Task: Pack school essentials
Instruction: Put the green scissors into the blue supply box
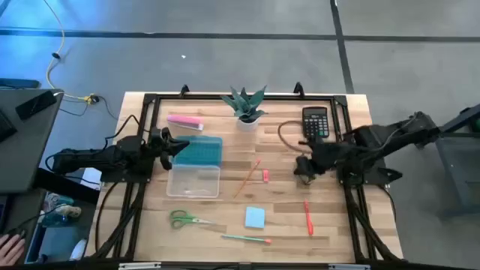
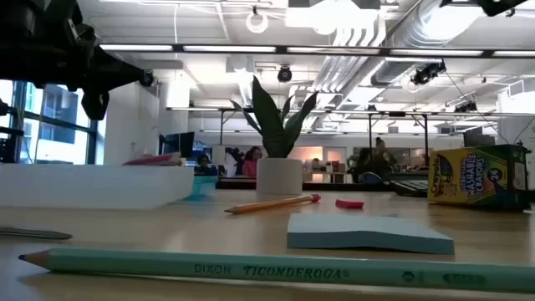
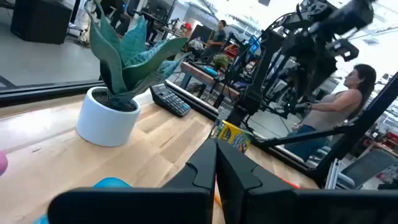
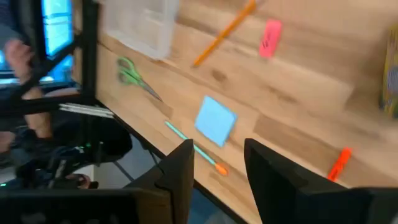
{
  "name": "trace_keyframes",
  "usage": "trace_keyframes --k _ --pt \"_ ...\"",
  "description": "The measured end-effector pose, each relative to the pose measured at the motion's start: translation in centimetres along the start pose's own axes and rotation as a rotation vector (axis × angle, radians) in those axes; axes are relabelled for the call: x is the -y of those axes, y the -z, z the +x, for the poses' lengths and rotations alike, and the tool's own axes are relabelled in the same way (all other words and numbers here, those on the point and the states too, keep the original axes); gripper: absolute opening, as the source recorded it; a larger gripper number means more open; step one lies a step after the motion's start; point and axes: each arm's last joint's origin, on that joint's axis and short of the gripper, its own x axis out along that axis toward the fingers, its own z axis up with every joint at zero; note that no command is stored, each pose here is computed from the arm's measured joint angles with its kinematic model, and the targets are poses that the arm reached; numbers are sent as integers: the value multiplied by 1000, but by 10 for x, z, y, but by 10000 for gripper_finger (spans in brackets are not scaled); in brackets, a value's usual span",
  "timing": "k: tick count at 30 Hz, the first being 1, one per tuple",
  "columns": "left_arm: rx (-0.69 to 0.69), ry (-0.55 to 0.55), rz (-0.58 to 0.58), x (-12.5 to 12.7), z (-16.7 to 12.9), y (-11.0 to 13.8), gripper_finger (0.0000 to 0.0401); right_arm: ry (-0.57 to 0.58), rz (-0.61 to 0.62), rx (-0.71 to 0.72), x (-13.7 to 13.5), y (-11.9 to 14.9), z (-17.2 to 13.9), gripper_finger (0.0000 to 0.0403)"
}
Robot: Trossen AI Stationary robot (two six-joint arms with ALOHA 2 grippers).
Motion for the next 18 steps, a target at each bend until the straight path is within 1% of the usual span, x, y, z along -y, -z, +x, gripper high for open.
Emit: trace_keyframes --k 4,9,13,18 --pt "-12 4 28 0 0 1 1 64 52 -35 -3 19 18 133" --pt "-29 0 32 0 2 2 1 137 94 -69 -4 41 36 133" --pt "-44 -8 35 -1 3 4 1 182 127 -83 -3 55 46 133" --pt "-64 -17 39 -1 4 5 1 218 142 -88 -2 66 54 133"
